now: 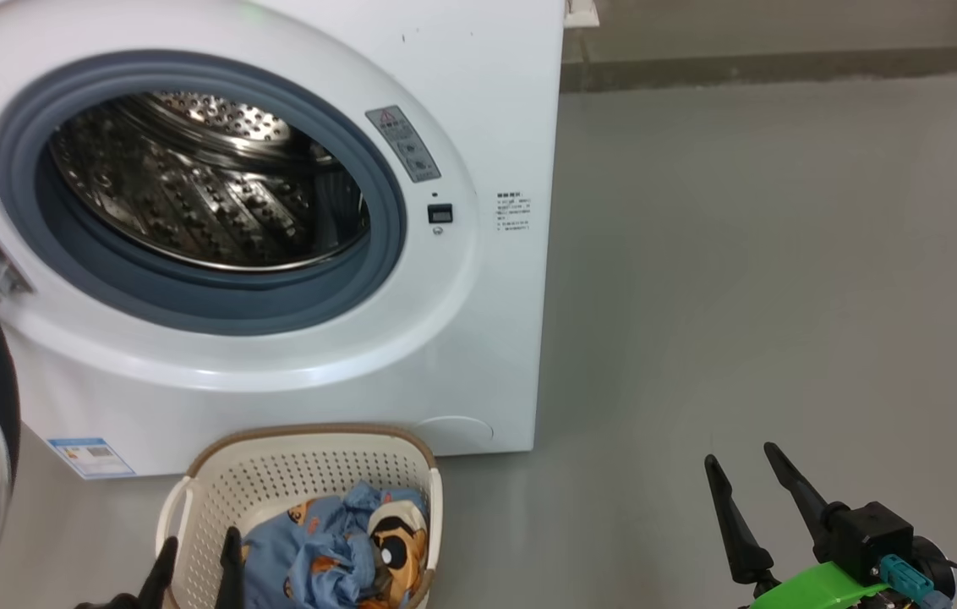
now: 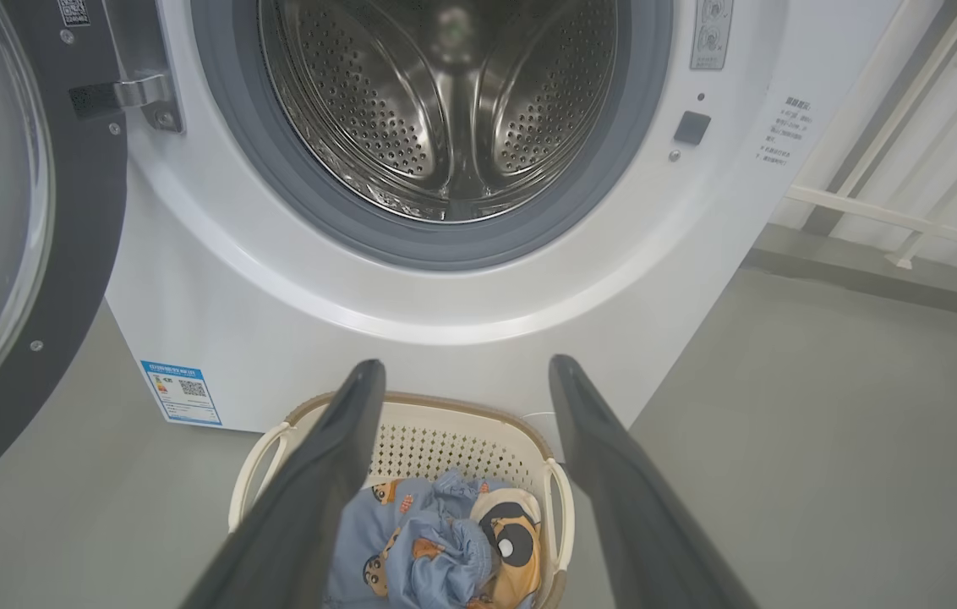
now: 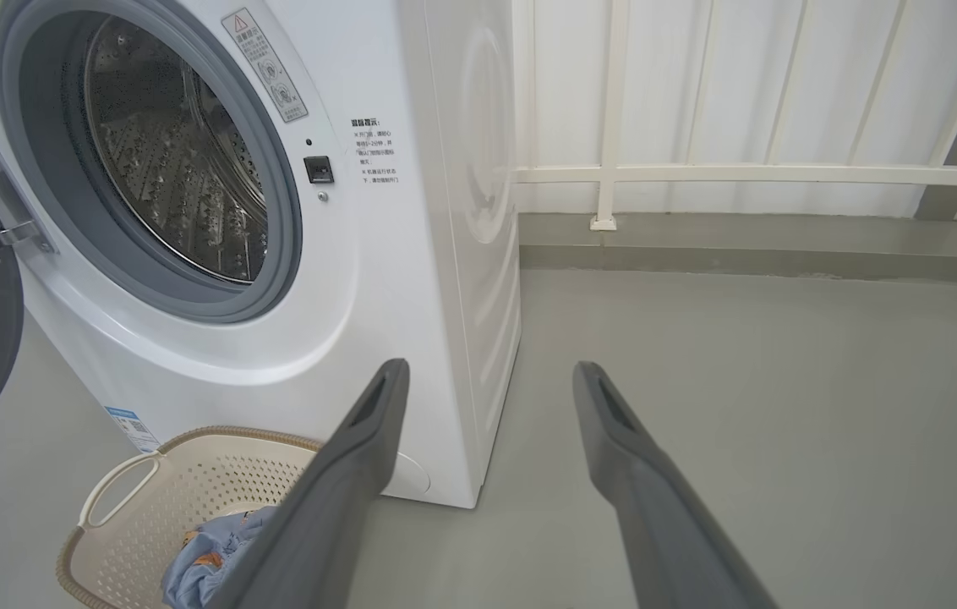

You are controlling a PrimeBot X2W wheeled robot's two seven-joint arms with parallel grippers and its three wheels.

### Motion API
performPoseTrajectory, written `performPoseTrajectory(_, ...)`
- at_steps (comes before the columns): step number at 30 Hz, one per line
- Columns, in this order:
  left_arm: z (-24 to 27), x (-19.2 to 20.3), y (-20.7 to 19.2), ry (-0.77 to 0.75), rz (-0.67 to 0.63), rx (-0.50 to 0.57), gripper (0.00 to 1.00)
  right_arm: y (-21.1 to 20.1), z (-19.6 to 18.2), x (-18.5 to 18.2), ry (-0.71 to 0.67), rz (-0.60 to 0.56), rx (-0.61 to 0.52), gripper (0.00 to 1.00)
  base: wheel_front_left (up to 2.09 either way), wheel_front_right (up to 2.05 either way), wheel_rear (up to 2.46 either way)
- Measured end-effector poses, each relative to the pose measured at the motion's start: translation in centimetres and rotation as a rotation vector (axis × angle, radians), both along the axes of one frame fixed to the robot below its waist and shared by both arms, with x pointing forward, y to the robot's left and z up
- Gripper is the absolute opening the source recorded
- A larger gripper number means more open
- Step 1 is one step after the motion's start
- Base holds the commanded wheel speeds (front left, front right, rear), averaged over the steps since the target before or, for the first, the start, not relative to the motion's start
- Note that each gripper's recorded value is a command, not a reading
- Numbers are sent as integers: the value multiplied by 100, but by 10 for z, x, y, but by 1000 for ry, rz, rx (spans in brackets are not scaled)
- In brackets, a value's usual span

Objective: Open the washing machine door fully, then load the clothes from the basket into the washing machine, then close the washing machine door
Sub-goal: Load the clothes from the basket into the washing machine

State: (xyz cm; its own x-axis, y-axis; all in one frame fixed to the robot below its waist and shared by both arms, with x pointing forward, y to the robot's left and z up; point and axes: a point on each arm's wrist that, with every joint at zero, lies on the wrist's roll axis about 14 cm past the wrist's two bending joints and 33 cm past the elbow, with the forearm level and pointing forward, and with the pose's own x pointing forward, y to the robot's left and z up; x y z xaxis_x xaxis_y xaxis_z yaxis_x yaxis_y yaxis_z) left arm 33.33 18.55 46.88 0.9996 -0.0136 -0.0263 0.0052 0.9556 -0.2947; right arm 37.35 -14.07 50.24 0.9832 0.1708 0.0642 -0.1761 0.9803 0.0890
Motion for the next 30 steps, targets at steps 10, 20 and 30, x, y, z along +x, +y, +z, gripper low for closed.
performPoseTrajectory(10,-58,20,-21,192,-85,30,100,-9,-37,8,105,-19,-58,100,0,0,0)
performPoseTrajectory(20,-139,52,-31,449,-165,89,100,-22,-70,32,185,-50,-84,100,0,0,0)
performPoseTrajectory(30,-210,75,-32,690,-179,70,100,-38,-108,43,277,-87,-101,100,0,0,0)
